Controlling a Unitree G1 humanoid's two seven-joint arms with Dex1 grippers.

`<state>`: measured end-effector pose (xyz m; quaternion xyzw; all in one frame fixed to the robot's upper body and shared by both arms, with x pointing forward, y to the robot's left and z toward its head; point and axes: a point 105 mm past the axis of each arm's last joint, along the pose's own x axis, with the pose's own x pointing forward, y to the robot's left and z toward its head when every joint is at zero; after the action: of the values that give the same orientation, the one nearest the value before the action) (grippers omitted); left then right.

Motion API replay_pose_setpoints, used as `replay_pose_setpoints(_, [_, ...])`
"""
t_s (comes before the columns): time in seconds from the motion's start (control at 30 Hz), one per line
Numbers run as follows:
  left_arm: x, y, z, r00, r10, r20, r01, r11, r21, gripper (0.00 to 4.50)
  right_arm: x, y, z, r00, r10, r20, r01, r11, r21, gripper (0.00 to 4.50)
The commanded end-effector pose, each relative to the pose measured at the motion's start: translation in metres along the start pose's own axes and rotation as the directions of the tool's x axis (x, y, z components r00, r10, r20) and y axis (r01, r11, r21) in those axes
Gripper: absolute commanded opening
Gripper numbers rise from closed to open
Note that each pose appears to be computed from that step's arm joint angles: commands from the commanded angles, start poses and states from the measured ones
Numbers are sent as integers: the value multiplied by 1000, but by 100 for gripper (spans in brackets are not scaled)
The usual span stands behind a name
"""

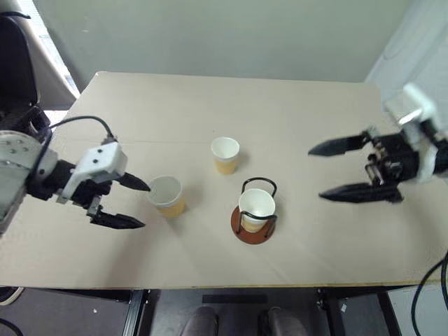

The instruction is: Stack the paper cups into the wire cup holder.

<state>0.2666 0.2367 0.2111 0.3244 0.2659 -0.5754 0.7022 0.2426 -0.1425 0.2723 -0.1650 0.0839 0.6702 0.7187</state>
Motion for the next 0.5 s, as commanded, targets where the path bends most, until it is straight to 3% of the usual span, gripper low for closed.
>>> replay_pose_setpoints(0.03, [2,2,4,999,-21,-30,23,997,68,450,-3,3,12,999,-47,12,48,996,-79,447])
replay_pose_setpoints(0.37, [23,4,-5,993,-58,-104,68,992,103,450,-22,9,17,972,-157,175,162,987,-12,447])
replay_pose_setpoints(0.5, [27,6,-3,993,-61,-101,72,991,110,328,-30,14,19,956,-195,218,196,980,15,450])
